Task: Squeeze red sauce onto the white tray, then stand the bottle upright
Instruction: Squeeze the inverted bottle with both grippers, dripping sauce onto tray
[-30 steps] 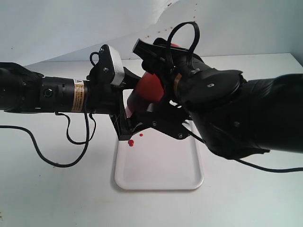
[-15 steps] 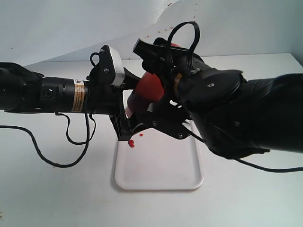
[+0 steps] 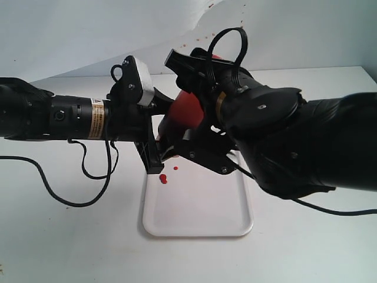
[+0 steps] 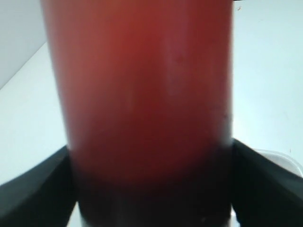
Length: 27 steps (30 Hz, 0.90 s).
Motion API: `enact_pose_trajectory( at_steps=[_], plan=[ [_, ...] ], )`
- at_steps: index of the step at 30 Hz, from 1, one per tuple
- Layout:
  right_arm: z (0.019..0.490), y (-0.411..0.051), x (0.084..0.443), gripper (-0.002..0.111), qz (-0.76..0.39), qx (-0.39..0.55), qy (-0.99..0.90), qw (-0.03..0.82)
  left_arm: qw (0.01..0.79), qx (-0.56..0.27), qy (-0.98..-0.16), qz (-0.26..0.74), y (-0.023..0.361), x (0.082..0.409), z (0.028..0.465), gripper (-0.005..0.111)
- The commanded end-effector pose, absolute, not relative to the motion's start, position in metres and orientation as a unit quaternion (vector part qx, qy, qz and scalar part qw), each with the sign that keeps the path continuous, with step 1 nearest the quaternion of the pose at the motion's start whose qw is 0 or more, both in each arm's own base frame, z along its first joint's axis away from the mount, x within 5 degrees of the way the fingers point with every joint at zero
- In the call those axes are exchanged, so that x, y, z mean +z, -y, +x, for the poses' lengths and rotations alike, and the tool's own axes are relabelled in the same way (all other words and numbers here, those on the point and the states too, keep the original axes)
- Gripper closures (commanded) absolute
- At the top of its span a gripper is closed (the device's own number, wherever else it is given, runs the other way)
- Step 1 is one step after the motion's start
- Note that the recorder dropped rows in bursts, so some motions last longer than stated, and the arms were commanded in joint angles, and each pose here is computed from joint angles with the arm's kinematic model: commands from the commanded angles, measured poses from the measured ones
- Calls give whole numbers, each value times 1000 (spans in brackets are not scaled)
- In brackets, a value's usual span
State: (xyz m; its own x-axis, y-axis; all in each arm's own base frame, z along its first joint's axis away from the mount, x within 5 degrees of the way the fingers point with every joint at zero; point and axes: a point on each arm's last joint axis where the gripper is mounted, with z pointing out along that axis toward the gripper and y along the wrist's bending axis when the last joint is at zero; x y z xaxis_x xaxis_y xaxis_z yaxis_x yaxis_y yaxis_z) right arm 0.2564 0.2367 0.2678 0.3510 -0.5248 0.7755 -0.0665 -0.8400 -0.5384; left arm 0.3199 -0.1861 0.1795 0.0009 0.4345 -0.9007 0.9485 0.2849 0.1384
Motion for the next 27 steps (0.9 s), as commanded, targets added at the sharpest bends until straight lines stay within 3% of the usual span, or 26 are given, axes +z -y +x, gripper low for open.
enact_pose_trajectory(
  at_steps=[1,3,27],
  plan=[
    [257,-235,277,108,-780,-558,-184,215,468,-280,-649,531,188,181,319,79],
    [257,-235,277,108,-780,-558,-184,215,469,-279,-647,532,188,181,319,107],
    [256,-234,276,108,-782,-551,-196,215,472,-274,-642,539,188,181,319,105]
  ],
)
